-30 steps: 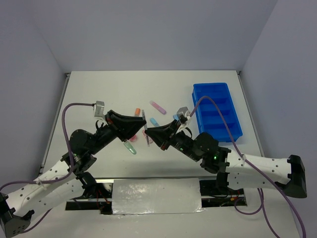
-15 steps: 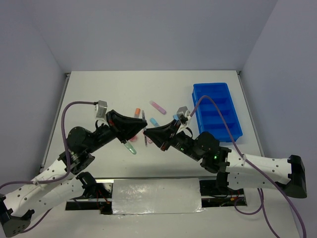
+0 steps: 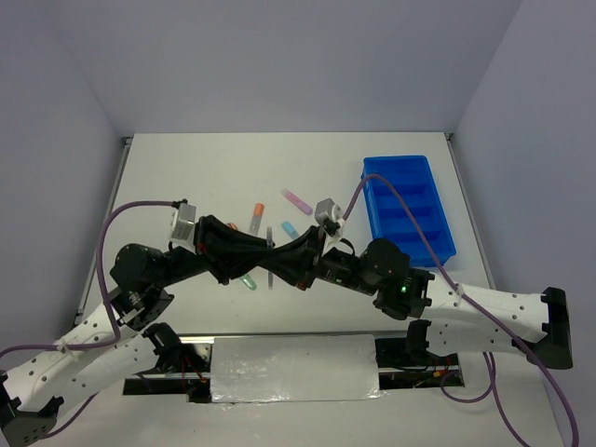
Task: Sort the stationery into containers
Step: Close the pen cap on the pen.
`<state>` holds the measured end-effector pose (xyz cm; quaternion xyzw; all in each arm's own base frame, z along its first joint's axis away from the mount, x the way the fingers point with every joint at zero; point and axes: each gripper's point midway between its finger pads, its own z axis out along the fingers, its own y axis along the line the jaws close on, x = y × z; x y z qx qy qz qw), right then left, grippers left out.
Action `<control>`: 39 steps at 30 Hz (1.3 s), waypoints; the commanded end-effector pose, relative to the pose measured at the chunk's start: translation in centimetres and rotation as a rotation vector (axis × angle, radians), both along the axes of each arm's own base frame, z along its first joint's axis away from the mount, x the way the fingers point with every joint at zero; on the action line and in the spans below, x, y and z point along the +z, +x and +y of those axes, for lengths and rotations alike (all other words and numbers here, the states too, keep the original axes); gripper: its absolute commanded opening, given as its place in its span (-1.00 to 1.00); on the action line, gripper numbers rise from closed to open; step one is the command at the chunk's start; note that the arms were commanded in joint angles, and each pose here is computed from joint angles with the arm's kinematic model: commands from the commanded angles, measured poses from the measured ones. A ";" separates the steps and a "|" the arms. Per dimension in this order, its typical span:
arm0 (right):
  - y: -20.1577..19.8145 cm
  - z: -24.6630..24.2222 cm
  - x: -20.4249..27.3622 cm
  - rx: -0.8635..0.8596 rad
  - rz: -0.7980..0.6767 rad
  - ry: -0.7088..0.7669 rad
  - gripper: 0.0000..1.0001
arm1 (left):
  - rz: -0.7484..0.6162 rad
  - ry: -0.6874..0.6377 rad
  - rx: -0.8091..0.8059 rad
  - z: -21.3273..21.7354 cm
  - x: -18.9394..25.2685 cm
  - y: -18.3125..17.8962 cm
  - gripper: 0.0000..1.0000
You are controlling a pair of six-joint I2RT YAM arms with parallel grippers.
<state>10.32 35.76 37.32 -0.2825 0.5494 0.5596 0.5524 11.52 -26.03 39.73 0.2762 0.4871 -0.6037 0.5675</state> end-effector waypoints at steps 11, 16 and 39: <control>0.1 -0.1 -1.9 -0.009 -0.001 -0.087 -1.00 | -0.046 -0.040 0.242 2.9 4.4 2.3 0.46; 0.0 0.2 -2.1 -0.001 0.001 -0.107 -1.00 | -0.060 -0.027 0.235 2.7 5.1 2.2 0.26; 0.6 0.5 -0.6 -0.026 -0.017 -0.105 -1.00 | 0.017 0.018 0.131 0.9 1.7 1.8 -0.67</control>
